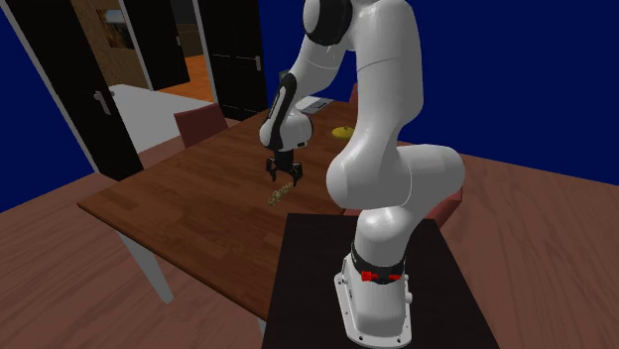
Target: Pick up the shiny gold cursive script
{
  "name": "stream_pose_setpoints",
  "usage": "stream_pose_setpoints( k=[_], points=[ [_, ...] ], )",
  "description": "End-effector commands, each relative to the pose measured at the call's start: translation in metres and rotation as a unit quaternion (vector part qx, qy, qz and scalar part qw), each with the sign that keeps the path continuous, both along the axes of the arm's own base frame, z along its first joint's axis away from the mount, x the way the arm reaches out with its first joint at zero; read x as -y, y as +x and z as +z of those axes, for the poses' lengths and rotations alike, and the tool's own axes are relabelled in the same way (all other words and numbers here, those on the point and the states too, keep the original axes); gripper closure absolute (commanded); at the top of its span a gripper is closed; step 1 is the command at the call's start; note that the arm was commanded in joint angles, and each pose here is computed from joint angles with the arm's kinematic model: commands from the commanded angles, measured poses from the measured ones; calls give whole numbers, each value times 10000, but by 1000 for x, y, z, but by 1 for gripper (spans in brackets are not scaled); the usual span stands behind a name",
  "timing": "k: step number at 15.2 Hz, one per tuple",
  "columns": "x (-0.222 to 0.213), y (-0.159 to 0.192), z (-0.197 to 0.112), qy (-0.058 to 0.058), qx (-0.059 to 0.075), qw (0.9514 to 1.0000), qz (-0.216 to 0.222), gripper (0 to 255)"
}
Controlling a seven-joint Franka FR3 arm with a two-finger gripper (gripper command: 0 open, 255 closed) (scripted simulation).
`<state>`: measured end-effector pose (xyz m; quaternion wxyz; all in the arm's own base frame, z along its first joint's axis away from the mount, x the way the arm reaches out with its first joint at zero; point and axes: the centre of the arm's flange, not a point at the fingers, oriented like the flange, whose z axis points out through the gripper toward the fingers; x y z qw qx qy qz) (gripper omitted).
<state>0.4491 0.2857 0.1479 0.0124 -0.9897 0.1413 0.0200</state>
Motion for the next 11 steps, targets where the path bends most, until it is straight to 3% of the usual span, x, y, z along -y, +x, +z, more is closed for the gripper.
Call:
stream_pose_setpoints(
  k=[1,7,8,11],
  points=[
    [-1,2,-12,-4,3,10000,-7,0],
    [-1,2,-36,-4,3,10000,-7,0],
    [-1,3,-36,-4,3,10000,-8,255],
    [-1,3,-36,-4,3,10000,-8,255]
  ],
)
